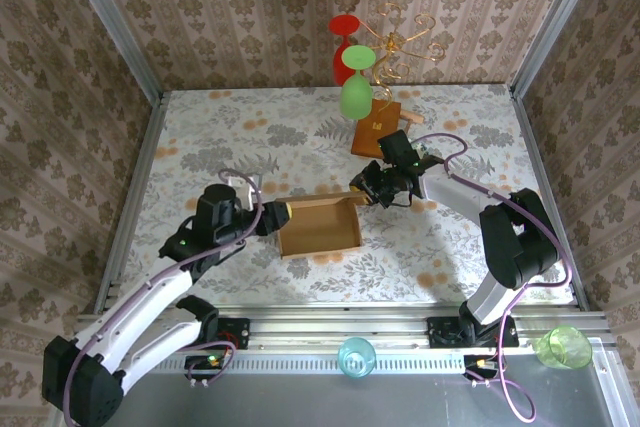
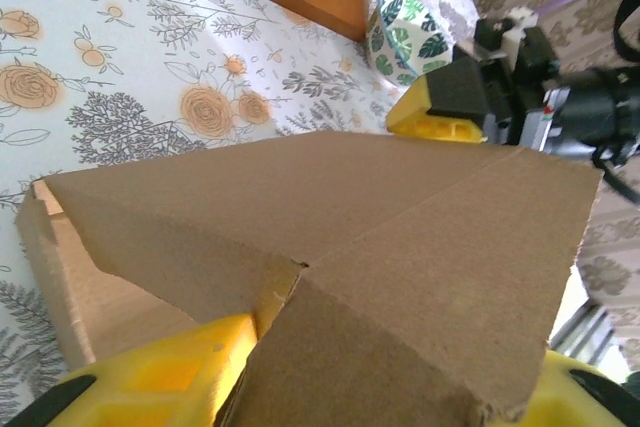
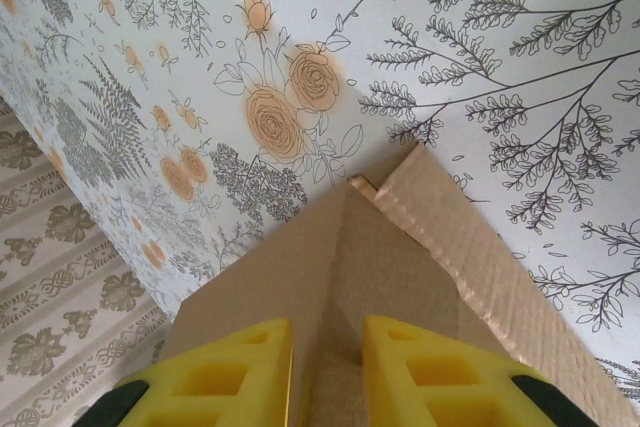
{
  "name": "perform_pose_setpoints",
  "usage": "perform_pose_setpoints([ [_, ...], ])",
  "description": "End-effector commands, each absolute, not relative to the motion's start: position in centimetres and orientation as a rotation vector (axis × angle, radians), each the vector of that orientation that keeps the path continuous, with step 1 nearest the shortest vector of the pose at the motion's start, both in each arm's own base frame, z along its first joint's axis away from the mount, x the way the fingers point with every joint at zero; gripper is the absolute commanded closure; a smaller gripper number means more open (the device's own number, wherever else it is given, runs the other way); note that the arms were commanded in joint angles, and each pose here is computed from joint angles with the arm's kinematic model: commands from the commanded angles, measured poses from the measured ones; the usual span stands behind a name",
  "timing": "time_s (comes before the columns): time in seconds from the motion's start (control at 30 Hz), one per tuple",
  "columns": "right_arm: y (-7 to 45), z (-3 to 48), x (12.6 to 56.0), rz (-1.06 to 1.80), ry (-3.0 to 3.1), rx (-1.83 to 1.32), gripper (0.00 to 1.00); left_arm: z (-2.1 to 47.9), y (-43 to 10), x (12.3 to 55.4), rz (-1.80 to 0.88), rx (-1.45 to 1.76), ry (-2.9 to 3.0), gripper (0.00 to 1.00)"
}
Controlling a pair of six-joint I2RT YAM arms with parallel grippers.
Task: Fold the paper box
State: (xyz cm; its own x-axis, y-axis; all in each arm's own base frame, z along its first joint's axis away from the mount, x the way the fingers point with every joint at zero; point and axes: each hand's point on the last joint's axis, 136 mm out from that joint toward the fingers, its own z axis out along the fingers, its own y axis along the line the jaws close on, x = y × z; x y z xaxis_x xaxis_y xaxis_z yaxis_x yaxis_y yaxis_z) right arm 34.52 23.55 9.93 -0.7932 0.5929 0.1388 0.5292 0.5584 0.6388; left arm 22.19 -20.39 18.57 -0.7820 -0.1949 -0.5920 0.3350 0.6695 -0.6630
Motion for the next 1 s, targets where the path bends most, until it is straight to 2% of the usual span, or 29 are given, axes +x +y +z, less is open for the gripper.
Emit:
perform_pose_setpoints([
  [0.0, 23.4, 9.8, 34.0, 1.023, 2.701, 0.965, 0.75, 20.5, -20.4, 22.2, -1.148, 0.037, 2.222, 0.59],
  [0.27, 23.9, 10.0, 34.2, 1.046, 2.695, 0.971, 0.75, 17.3, -20.7, 22.2, -1.145, 0.061, 2.318, 0.62],
  [0.6, 24.3, 10.0, 34.2, 1.078, 2.683, 1.001, 0.75, 13.3, -20.9, 21.5, -1.144, 0.056, 2.392, 0.77],
  [0.83, 24.5, 10.1, 34.1, 1.087, 2.678, 1.005, 0.75, 11.9, -20.3, 20.5, -1.106, 0.051, 2.442, 0.78],
  [0.97, 24.7, 10.5, 34.0, 1.102, 2.667, 1.012, 0.75, 14.0, -20.3, 20.7, -1.113, 0.058, 2.402, 0.74],
])
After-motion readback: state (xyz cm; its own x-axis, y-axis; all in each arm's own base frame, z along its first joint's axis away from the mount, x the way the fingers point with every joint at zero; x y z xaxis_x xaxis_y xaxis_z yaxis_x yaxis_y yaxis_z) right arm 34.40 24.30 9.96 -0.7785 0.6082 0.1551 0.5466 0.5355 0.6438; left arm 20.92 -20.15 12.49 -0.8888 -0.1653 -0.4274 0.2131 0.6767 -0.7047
